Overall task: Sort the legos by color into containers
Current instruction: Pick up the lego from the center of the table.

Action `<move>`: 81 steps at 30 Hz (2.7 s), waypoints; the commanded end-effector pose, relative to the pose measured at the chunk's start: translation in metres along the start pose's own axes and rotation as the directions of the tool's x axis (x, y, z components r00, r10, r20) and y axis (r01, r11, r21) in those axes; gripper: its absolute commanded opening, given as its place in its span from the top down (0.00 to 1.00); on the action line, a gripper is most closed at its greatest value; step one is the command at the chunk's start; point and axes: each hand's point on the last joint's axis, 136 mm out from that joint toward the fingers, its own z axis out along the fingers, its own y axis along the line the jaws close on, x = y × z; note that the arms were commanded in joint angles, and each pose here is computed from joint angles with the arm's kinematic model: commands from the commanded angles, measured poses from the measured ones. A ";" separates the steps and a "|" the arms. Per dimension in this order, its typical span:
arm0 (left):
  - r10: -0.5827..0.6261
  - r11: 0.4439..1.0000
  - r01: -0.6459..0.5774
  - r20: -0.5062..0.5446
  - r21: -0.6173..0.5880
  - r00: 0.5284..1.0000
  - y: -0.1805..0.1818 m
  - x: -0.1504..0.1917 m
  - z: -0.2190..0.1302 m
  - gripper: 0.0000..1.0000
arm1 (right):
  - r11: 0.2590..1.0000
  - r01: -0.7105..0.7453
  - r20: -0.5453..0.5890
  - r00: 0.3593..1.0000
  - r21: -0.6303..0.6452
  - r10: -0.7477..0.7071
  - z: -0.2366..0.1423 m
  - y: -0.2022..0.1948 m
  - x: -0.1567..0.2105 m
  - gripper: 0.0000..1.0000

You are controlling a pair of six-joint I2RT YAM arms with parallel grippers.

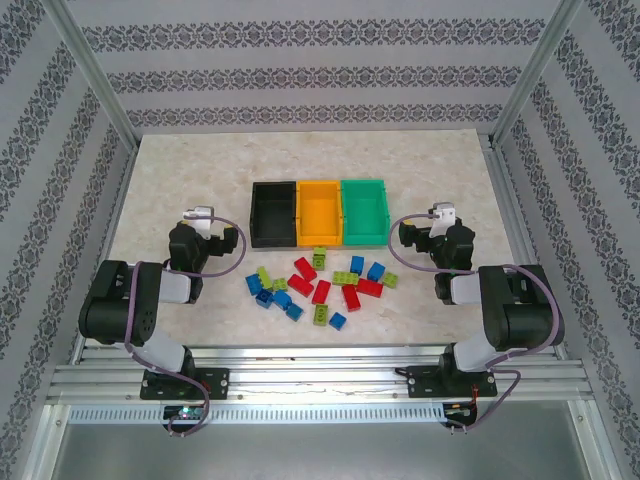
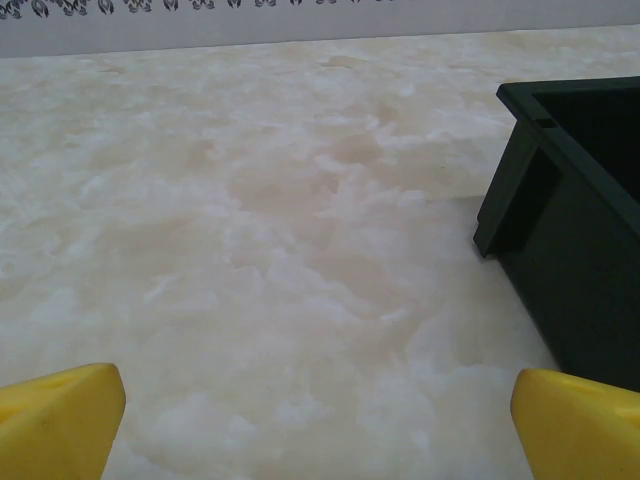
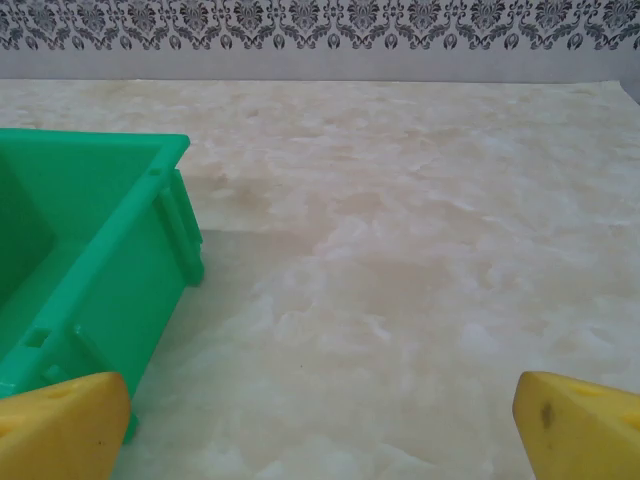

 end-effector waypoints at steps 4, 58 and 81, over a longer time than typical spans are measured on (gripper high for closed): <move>0.018 1.000 -0.018 0.024 0.010 1.000 -0.002 -0.004 0.000 0.01 | 1.000 0.006 0.035 0.999 -0.019 -0.005 0.004 0.001 -0.012 0.02; -0.049 0.995 0.047 -0.015 -0.091 0.999 0.016 -0.039 -0.019 0.01 | 0.990 -0.093 0.071 0.994 0.106 0.085 -0.038 -0.012 -0.048 0.02; -0.400 0.895 0.431 -0.642 -0.119 0.654 -0.027 -0.019 -0.104 0.01 | 0.922 -0.367 -0.820 0.485 0.125 0.304 -0.099 0.122 0.063 0.35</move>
